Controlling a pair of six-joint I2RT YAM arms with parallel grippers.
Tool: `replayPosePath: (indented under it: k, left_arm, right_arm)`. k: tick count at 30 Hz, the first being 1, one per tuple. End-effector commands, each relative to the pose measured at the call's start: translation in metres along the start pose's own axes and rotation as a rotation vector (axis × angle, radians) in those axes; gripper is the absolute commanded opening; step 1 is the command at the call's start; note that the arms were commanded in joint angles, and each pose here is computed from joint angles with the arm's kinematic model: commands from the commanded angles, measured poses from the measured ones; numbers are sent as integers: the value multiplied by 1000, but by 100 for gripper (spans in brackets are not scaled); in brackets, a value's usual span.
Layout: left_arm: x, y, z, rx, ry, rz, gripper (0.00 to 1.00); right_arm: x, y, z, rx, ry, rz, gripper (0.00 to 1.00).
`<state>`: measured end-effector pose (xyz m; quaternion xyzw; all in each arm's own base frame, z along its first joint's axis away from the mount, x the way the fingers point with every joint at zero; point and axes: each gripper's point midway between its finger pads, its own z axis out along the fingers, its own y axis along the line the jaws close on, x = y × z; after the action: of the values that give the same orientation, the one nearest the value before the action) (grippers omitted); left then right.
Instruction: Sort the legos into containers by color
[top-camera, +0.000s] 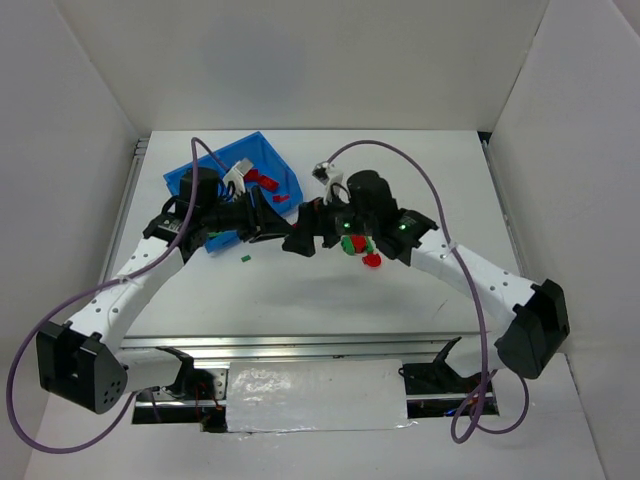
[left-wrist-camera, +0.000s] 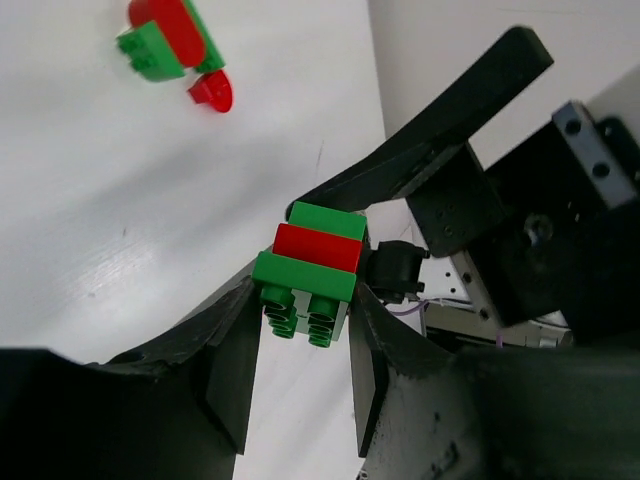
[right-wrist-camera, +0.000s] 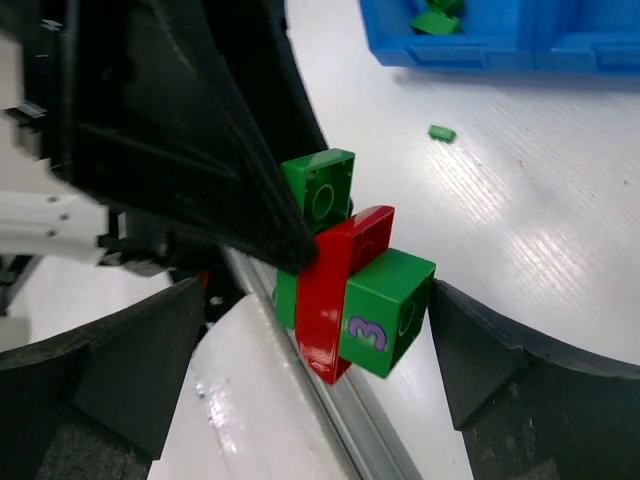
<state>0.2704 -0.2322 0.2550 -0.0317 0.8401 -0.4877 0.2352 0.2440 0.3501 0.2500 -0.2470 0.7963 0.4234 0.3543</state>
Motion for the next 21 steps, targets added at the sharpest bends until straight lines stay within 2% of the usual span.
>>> replayPosePath:
  k: [1, 2, 3, 6, 10, 12, 16, 21]
  left_arm:
    - [-14, -35, -7, 134, -41, 162, 0]
    - [-14, -41, -8, 173, -35, 197, 0]
    - [-12, -43, -8, 193, -31, 225, 0]
    - [-7, -55, -11, 290, -21, 296, 0]
    - [3, -74, -21, 429, -10, 380, 0]
    - [8, -82, -28, 486, -17, 424, 0]
    - [14, -89, -34, 528, 5, 438, 0]
    - [14, -93, -37, 538, -2, 446, 0]
  right_arm:
    - [-4, 47, -44, -306, 33, -70, 100]
    - [-7, 35, -51, -306, 28, -53, 100]
    - [-5, 46, -65, -393, 44, -59, 100]
    - [-14, 43, -80, -446, 18, -37, 100]
    - [-32, 22, -90, -395, -52, -17, 100]
    - [-38, 19, -92, -423, -76, -1, 100]
    - [-38, 38, -102, -578, -67, -3, 99]
    - [-40, 43, -98, -611, -64, 10, 89]
